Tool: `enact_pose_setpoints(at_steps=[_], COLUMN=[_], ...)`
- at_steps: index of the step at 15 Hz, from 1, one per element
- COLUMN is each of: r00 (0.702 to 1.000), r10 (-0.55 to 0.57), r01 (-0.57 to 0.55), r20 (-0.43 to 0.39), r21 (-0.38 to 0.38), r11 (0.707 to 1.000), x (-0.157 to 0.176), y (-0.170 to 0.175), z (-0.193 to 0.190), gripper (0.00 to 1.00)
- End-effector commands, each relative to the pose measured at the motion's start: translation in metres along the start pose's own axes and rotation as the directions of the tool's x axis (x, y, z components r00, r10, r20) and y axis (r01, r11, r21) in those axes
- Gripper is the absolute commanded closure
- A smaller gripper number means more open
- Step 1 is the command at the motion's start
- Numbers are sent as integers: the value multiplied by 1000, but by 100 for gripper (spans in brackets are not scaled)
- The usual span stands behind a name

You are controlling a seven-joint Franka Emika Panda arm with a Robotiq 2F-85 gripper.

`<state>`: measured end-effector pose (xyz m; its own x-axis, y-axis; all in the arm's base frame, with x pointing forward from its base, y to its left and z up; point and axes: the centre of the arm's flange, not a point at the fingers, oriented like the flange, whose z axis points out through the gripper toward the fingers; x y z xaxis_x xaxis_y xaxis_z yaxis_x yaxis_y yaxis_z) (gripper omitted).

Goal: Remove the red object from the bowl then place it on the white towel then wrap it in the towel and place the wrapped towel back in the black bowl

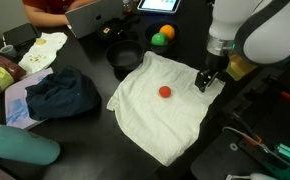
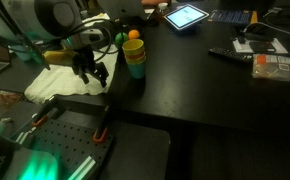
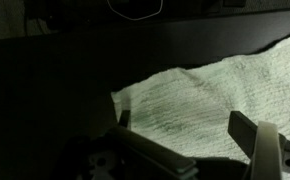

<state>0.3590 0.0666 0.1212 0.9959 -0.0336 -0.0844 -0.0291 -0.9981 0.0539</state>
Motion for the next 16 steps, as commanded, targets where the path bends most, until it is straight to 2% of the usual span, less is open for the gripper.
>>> enact_pose_setpoints(at_steps=[1,2,8,12,13,16], r00=[999,998,996,986,981,957], r10=[-43,-49,-77,-143,-151,-207], r01=[43,48,77,140,149,207], r20=[-32,-29,-37,-89,-123,-202], r21=[-15,-21,-14,-36,-30,-19], r11=[999,999,997,989,988,978], x=[1,1,1,9,14,25], y=[2,3,-5,-31,-41,-74], z=[17,20,11,-17,-27,-55], gripper=[0,20,64,95,99,100])
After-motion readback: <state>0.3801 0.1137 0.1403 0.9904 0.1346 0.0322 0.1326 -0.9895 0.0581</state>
